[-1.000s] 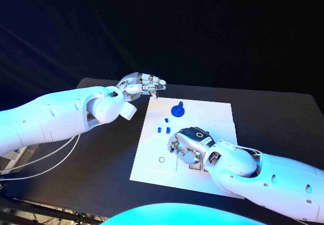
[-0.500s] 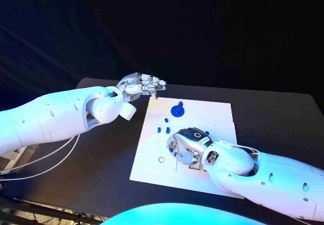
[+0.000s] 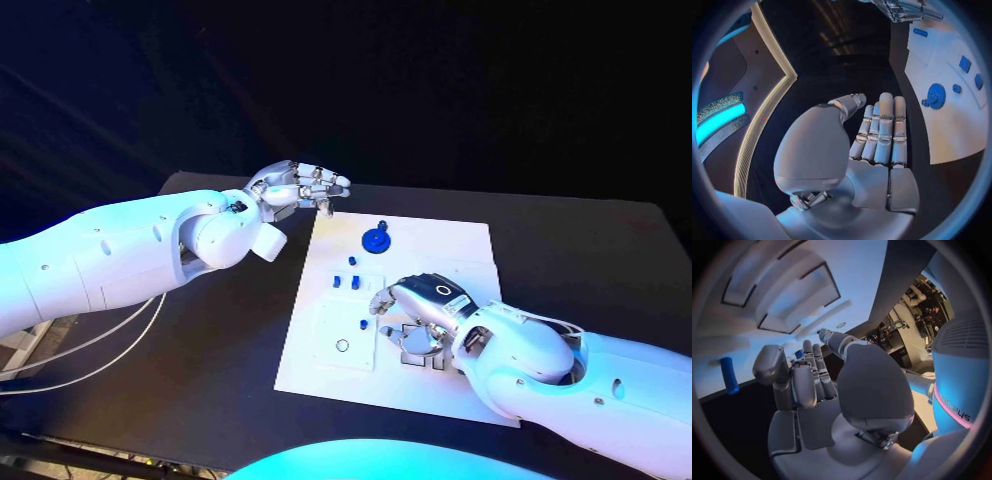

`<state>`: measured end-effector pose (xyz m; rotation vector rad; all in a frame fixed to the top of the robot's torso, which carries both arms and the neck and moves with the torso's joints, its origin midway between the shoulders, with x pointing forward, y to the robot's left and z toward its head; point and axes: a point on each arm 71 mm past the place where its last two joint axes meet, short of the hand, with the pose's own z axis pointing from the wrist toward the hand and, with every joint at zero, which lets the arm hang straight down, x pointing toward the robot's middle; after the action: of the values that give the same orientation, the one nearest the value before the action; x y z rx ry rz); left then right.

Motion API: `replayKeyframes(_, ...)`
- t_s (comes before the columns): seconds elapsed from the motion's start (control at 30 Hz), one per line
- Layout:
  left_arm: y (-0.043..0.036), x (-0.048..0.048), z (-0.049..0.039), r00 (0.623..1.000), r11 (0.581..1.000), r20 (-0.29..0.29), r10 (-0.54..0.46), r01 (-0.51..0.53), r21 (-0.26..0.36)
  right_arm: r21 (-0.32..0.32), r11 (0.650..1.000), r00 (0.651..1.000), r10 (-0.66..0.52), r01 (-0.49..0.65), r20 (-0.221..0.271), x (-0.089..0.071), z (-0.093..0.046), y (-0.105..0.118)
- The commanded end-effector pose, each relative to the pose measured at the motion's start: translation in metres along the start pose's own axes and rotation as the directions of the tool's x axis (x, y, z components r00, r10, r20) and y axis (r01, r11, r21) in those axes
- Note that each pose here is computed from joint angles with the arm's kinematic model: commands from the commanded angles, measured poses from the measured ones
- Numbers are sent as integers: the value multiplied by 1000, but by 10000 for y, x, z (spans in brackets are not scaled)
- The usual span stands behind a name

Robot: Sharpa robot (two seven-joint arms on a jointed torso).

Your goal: Assemble the parts on the task board

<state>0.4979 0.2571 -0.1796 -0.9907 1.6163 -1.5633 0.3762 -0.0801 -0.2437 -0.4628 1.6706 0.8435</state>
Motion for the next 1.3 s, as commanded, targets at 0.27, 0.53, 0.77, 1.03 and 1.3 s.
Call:
replayKeyframes(0.27, 7, 25, 5, 1000, 1000, -20, -8, 8, 3, 103, 993, 998, 53, -55, 14, -442, -209, -309)
replayKeyframes(0.53, 32, 30, -2, 1000, 1000, -25, -10, 10, -4, 202, 979, 1000, 25, -22, -10, -643, -314, -635)
replayKeyframes(0.77, 38, 25, -6, 1000, 1000, -24, -9, 9, -7, 228, 973, 999, -21, 32, -50, -629, -329, -733)
replayKeyframes(1.03, 38, 41, 3, 1000, 1000, -29, -10, 10, -8, 226, 970, 995, -66, 83, -80, -552, -274, -750)
replayKeyframes(1.3, 37, 30, -3, 1000, 1000, -26, -9, 9, -7, 221, 971, 993, -72, 90, -90, -492, -230, -739)
